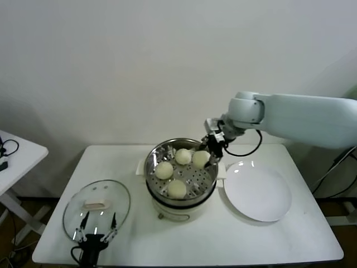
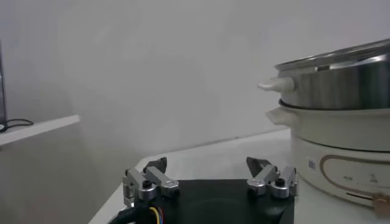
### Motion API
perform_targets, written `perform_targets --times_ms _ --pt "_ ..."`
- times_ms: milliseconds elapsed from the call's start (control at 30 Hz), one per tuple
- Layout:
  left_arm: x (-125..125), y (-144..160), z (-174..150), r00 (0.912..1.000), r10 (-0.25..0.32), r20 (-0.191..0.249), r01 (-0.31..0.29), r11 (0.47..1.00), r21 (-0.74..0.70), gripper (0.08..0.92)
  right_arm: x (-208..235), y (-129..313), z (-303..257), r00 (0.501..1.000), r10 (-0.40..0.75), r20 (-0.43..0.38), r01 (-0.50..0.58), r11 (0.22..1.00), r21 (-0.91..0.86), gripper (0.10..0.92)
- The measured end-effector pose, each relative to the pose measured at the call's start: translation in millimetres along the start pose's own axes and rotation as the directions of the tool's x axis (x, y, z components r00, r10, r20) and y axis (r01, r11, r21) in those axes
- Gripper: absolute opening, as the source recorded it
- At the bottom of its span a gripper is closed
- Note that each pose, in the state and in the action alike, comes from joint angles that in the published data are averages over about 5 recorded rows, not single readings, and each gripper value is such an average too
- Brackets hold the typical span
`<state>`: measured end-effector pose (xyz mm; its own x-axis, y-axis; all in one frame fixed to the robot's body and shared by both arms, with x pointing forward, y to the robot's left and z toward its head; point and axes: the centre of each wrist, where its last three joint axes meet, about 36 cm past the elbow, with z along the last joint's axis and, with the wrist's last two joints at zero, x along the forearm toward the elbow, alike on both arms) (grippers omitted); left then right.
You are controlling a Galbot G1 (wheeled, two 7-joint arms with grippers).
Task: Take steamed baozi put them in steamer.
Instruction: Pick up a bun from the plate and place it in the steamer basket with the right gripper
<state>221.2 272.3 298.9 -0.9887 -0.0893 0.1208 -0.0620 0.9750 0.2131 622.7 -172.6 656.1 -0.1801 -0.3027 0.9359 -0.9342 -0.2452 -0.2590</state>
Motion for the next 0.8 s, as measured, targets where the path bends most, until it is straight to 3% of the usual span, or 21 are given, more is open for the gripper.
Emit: perform_targets --times_ms 433,800 --pt "-1.9 0.0 1.3 1.0000 0.001 -0.004 -0.001 1.000 -0.001 0.823 -56.4 1.5 5.4 1.000 -0.012 -0.013 0.012 1.000 -0.017 0.642" --pt "-1.4 1.4 1.0 1.0000 -0.002 -0.004 0.002 1.000 -0.003 0.823 -76.5 2.9 5.9 0.999 -0.028 -0.017 0.028 0.999 -0.021 0.685"
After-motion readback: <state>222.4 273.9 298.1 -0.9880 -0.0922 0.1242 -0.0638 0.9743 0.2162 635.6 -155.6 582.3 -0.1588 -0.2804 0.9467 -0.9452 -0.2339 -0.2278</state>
